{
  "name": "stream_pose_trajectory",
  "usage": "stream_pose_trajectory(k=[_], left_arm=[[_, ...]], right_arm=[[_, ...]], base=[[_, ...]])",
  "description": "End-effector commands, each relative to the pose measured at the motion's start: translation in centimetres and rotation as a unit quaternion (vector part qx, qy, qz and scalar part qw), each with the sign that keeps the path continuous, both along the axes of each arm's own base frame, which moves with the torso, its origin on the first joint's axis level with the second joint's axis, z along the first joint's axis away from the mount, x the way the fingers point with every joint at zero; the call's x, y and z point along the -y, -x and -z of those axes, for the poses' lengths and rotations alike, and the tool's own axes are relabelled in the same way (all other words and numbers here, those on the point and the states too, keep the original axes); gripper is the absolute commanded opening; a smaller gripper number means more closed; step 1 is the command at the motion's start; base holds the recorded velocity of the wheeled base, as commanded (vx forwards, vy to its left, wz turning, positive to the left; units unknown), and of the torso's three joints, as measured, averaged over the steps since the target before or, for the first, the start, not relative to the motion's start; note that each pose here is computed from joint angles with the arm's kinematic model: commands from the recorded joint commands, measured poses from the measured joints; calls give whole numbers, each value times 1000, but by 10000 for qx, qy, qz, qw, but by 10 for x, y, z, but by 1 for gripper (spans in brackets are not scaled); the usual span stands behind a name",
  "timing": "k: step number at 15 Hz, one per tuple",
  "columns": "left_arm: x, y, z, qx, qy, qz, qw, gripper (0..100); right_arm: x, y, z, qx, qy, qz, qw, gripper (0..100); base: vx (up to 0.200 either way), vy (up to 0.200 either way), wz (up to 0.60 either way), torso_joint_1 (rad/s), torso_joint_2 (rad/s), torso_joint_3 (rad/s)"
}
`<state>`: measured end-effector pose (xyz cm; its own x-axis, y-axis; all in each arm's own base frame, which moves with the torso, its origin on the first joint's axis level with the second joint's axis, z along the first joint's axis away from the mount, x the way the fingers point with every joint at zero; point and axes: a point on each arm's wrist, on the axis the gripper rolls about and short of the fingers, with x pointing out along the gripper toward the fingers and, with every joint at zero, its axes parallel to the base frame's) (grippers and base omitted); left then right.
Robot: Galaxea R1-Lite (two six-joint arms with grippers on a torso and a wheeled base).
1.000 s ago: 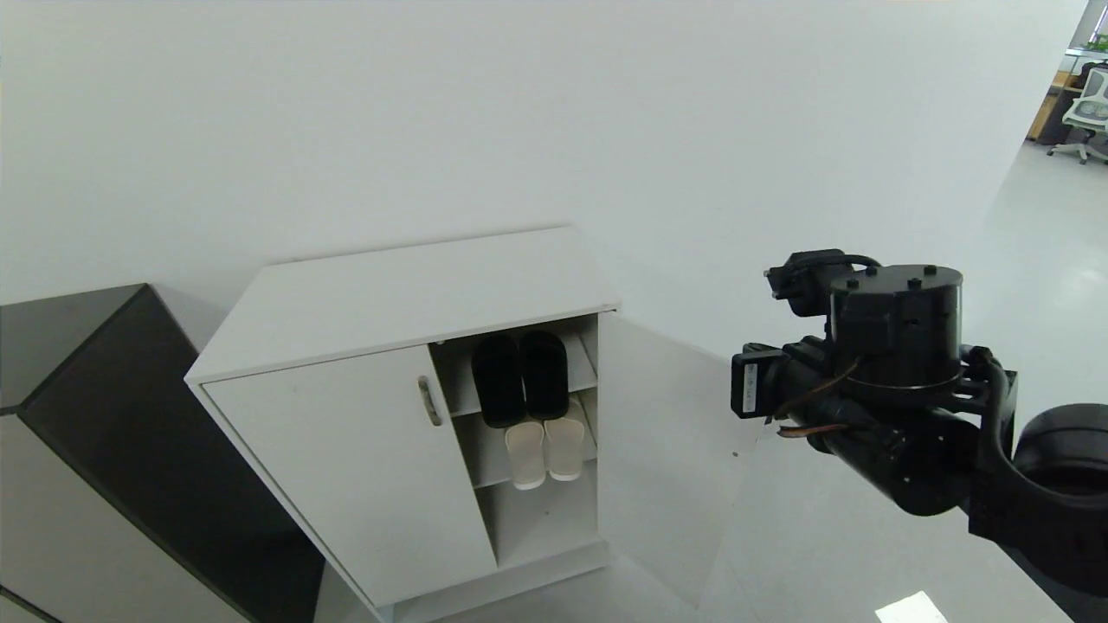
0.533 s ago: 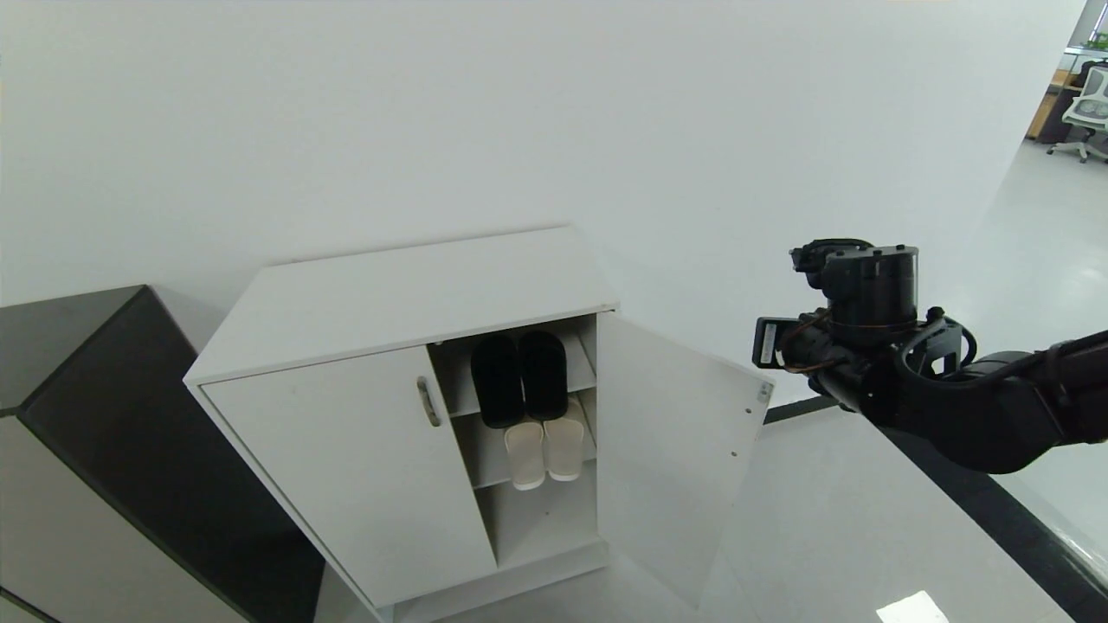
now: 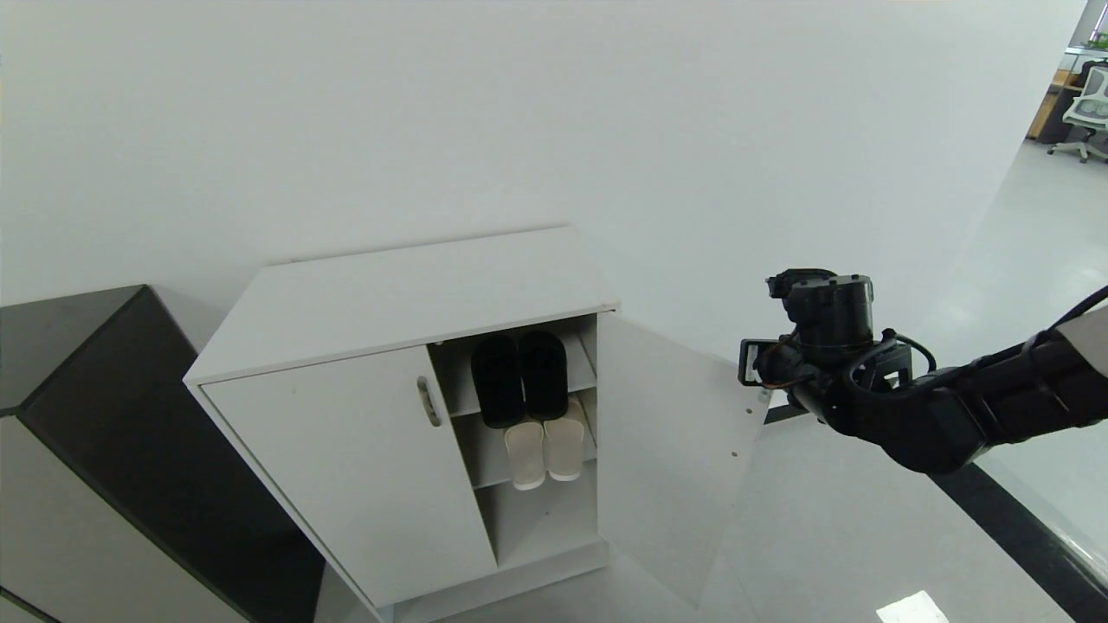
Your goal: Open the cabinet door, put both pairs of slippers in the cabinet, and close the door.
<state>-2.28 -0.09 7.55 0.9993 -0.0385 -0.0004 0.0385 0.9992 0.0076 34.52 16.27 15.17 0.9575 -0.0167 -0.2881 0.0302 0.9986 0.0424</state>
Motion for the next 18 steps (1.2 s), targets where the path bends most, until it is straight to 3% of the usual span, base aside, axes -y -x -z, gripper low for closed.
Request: stream_pose_trajectory(k=[1, 9, 16, 18], left_arm=[[0, 0, 0, -6, 0, -1, 10000, 0], [0, 0, 0, 2, 0, -1, 10000, 0], [0, 0, 0, 2, 0, -1, 10000, 0], [0, 0, 0, 2, 0, -1, 10000, 0]], right_arm=[[-1, -2, 6, -71, 35, -7, 10000, 0], [-7, 8, 15, -241, 139, -142, 9995, 0], [-53, 85, -4, -141, 155, -1245, 9920, 0], [-49, 81, -10, -45, 100, -1149, 9933, 0]], base=[[0, 0, 0, 0, 0, 0], [0, 0, 0, 0, 0, 0], [0, 0, 0, 0, 0, 0], [0, 0, 0, 0, 0, 0]])
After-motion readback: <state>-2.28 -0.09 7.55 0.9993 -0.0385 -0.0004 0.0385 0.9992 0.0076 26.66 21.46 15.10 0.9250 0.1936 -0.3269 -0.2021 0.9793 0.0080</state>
